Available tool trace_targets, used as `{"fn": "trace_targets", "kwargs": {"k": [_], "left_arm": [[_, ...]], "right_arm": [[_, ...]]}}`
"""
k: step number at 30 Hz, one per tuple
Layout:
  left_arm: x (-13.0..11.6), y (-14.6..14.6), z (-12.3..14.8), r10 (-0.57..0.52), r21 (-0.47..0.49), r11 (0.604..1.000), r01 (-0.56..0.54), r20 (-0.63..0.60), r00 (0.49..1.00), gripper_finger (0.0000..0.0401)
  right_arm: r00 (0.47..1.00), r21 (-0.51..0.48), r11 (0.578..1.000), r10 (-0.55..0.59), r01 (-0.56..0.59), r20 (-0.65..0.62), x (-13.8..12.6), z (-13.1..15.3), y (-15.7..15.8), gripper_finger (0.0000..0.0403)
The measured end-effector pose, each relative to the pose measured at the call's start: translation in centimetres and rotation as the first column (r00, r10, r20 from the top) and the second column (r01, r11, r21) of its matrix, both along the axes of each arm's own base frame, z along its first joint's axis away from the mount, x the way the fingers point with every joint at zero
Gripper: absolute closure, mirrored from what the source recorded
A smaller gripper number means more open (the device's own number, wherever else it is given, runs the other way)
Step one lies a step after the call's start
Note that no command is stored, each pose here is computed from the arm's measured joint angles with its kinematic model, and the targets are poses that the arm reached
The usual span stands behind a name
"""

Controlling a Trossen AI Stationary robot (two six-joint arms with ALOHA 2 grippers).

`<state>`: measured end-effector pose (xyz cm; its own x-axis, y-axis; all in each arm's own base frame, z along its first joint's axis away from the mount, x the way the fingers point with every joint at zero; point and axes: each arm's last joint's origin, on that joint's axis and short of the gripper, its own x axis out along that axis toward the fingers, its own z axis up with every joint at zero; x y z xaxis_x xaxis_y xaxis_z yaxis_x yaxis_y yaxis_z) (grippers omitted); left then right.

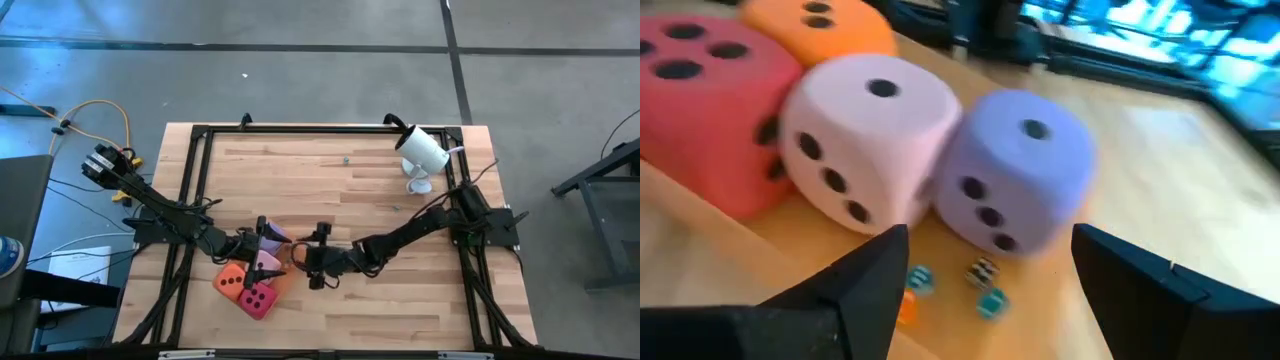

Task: Pick & Place Dice
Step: Put the small blue dice into the orange bin

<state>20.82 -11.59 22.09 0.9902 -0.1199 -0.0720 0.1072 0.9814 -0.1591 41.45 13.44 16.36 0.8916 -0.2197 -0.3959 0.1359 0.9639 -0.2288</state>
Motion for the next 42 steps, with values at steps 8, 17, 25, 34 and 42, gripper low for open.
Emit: {"fn": "trace_targets", "kwargs": {"k": [8,17,25,34,42], "left_arm": [[0.0,0.0,0.0,0.000,-0.009,1.000,0.000,-0.001,1.000,0.0004],[0.0,0.0,0.0,0.000,-0.008,1.000,0.000,-0.002,1.000,0.0004],[0.0,0.0,0.0,-0.002,-0.013,1.000,0.002,-0.002,1.000,0.0004],[0.0,0.0,0.0,-0.003,-0.016,1.000,0.003,-0.002,1.000,0.0004],[0.0,0.0,0.0,-0.003,-0.016,1.000,0.003,-0.002,1.000,0.0004]], "right_arm": [[0.945,-0.079,0.957,-0.289,0.280,-0.153,-4.3,2.4,0.1,0.0133],[0.704,0.048,0.743,-0.610,0.668,-0.364,-10.5,4.7,-2.9,0.0133],[0.270,0.019,0.302,-0.819,0.953,-0.506,-15.2,3.1,-4.5,0.0133],[0.172,0.024,0.186,-0.841,0.982,-0.514,-15.9,-0.6,-7.8,0.0133],[0.117,0.049,0.108,-0.833,0.993,-0.541,-16.9,-3.4,-9.9,0.0133]]}}
